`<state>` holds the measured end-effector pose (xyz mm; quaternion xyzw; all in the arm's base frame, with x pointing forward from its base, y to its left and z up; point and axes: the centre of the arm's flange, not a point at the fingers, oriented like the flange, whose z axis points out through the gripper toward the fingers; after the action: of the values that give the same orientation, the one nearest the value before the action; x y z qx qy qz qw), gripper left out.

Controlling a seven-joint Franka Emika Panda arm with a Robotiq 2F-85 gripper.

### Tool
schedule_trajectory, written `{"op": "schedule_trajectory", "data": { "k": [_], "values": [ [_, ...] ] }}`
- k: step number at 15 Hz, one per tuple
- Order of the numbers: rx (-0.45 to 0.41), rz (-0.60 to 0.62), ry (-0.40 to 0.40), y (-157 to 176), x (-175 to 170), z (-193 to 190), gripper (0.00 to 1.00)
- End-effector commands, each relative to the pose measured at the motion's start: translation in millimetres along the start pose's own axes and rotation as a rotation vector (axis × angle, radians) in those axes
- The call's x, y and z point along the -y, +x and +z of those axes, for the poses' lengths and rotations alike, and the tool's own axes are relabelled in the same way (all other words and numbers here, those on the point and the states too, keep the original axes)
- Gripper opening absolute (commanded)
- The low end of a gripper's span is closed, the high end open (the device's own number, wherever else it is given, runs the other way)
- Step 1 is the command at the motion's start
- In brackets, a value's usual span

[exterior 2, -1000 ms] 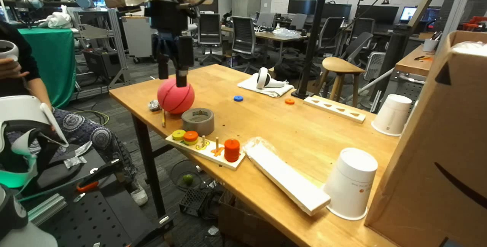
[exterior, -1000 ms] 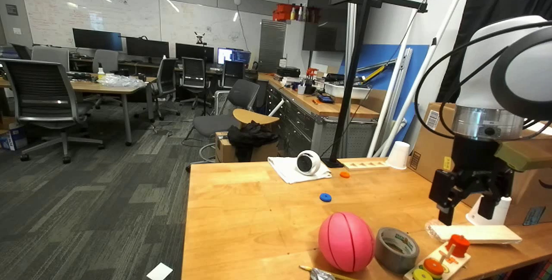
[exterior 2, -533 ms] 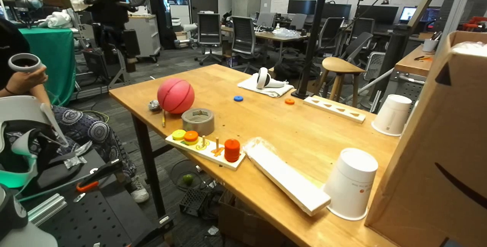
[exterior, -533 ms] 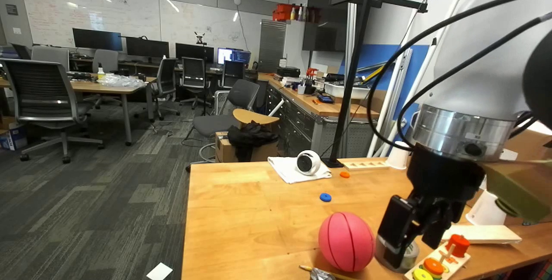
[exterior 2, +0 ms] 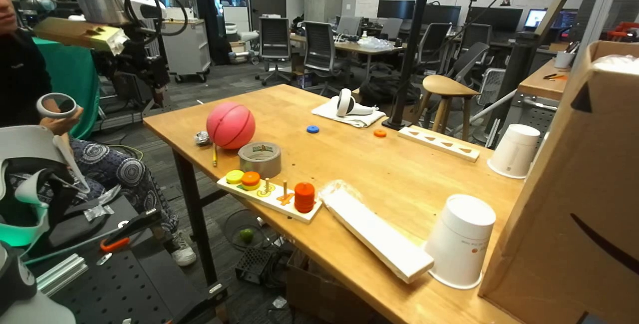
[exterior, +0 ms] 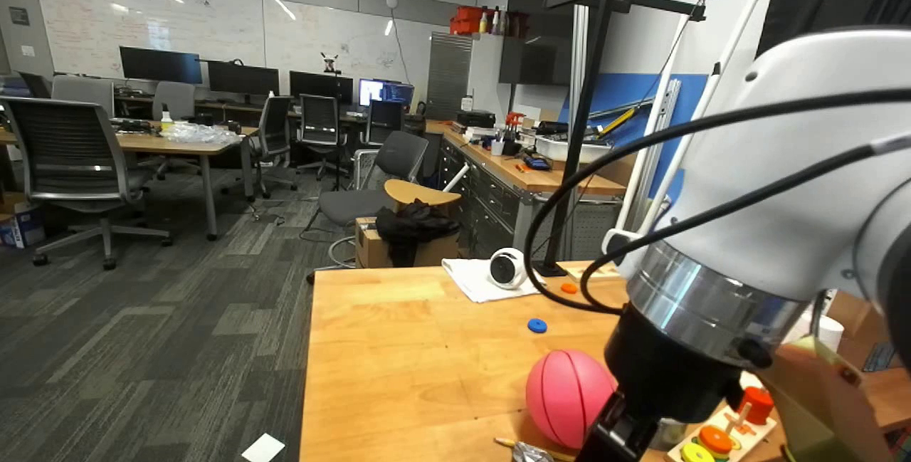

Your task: Move the basketball to the right

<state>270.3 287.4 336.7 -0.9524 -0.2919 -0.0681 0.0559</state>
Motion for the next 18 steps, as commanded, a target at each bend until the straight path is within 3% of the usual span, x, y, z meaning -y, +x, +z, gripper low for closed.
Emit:
{"op": "schedule_trajectory", "data": {
  "k": [1,7,10,14,15,18],
  "values": [
    [-0.023,-0.165,0.104,14.5,-0.7,35.6,1.00],
    [0.011,-0.297,0.253,36.9,-28.8,70.8,1.00],
    [-0.015,-0.307,0.238,56.7,-66.3,73.7,1.00],
    [0.023,-0.250,0.067,61.6,-159.3,76.4,1.00],
    [0.017,-0.253,-0.018,60.1,-183.9,57.2,1.00],
    [-0.039,-0.268,-0.177,51.4,-229.3,-8.3,1.00]
  ]
}}
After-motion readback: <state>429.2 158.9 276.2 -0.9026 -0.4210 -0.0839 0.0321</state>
